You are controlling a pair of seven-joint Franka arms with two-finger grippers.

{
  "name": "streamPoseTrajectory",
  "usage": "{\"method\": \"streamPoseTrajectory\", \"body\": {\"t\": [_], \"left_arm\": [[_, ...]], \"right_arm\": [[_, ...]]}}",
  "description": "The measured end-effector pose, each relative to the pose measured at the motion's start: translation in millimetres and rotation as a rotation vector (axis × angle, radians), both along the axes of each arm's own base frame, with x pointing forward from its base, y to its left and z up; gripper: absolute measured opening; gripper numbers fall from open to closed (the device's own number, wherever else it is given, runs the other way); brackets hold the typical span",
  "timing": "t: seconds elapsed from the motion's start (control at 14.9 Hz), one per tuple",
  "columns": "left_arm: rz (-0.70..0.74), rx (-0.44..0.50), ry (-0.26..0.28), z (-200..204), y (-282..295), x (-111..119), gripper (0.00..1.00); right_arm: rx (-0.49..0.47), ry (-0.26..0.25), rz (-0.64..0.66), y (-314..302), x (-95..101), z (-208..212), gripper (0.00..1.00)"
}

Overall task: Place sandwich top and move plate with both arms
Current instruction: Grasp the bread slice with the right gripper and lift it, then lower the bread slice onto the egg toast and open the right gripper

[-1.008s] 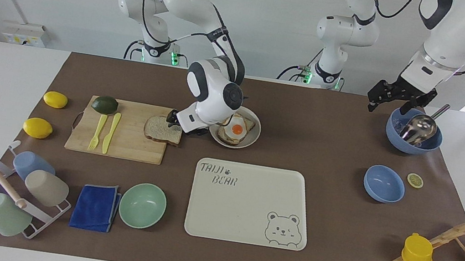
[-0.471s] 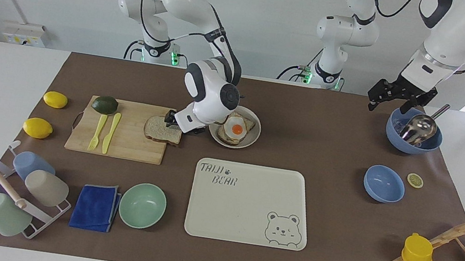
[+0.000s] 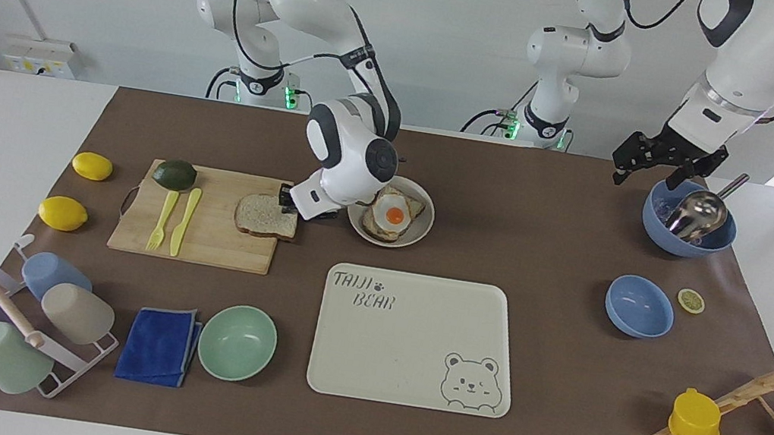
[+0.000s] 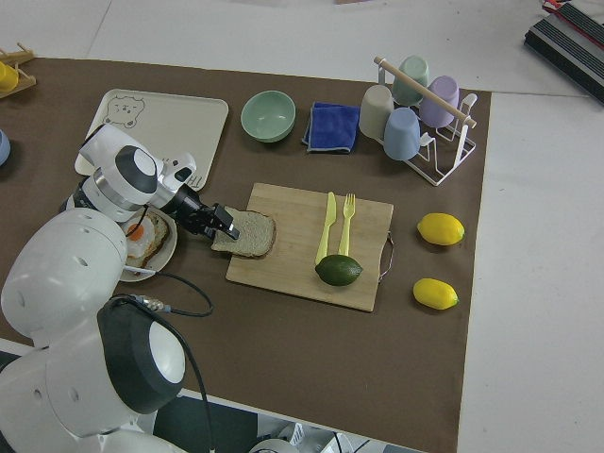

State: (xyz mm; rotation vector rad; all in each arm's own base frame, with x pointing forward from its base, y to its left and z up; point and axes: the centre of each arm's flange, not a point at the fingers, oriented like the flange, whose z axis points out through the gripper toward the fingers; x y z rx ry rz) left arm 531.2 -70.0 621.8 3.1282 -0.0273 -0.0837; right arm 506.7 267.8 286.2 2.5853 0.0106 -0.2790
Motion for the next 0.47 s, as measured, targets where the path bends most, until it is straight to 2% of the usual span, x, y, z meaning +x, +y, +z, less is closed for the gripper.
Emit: {"method": "streamPoseTrajectory", "body": {"t": [0.13, 0.27, 0.47], "left_arm": [[0.000, 0.000, 0.000, 0, 0, 0, 1.00], [0.000, 0.000, 0.000, 0, 0, 0, 1.00], [0.000, 0.000, 0.000, 0, 0, 0, 1.00]], "right_arm": [[0.004, -0.007, 0.003, 2, 0.5, 6, 0.18], [0.007, -0.006, 0.016, 6, 6.3, 21, 0.15], [0.026, -0.016, 0.059, 42, 13.7, 71, 0.11]]}}
